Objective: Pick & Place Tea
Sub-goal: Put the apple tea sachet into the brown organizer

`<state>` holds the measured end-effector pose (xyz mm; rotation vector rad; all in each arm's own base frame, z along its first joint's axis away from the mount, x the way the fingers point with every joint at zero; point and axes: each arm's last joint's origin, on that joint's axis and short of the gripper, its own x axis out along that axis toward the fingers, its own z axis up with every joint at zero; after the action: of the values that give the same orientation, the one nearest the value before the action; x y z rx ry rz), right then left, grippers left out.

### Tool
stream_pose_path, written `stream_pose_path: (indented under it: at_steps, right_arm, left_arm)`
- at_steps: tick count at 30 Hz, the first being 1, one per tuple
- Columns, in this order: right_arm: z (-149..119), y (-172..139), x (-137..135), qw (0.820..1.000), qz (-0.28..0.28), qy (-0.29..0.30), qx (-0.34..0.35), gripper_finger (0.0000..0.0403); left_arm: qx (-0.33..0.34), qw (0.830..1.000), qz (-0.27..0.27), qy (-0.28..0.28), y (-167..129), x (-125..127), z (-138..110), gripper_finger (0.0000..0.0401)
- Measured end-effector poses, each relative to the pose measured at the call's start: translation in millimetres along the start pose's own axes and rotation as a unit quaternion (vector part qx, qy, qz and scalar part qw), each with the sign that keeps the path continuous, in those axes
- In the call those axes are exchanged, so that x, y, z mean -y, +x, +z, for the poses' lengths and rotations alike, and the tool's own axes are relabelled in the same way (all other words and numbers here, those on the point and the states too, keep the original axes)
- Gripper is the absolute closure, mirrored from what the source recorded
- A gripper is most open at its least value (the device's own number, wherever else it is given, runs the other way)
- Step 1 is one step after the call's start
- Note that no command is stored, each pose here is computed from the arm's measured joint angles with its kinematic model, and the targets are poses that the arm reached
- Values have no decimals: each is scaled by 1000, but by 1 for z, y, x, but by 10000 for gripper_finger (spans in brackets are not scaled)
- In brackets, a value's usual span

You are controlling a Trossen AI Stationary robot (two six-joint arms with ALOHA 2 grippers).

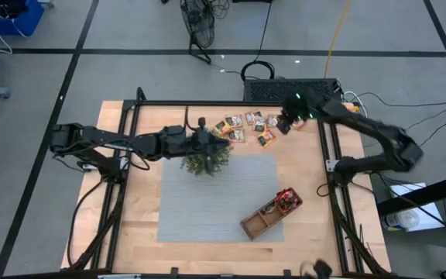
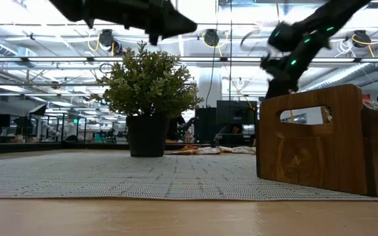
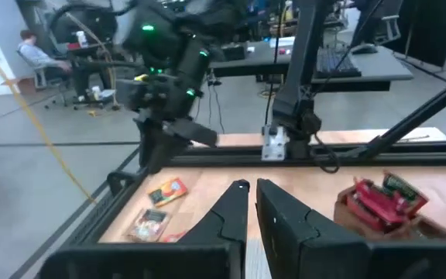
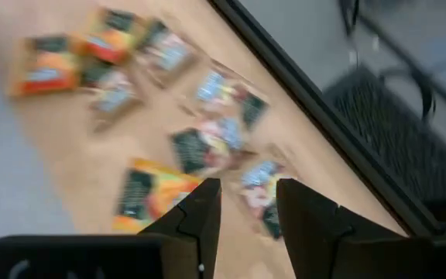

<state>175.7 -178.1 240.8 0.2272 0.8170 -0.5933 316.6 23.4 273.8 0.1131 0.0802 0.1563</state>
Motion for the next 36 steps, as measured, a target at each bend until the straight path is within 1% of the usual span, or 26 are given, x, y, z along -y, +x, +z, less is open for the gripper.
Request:
stream_pose_path:
  at_steps: [3,6,8,10,14,17,20,22,36]
  right_arm:
    - [14,26,23,998,-10,31,-57,286]
    - [18,48,43,991,-19,82,-103,275]
    - [15,61,58,982,-28,133,-129,269]
    - [9,71,71,972,-36,174,-155,265]
    - [-7,82,86,957,-44,215,-193,264]
    - [-14,86,90,947,-21,242,-208,265]
    - [-17,89,88,946,15,254,-202,264]
    - [-18,92,87,947,25,254,-194,263]
    - [-22,99,89,952,24,248,-177,261]
  left_arm:
    - [-1,1000,6,0,-4,-3,-8,366]
    - [-11,1000,9,7,-4,-5,-13,366]
    - [-16,1000,9,8,-3,-5,-16,366]
    - [-35,999,7,9,-2,-4,-21,366]
    - [-46,999,5,6,-2,-4,-23,366]
    - [-52,999,4,7,-2,-3,-24,366]
    - [-50,999,4,8,-2,-3,-24,366]
    - [-52,999,4,8,-2,-3,-24,366]
    - [-51,999,5,7,-2,-3,-24,366]
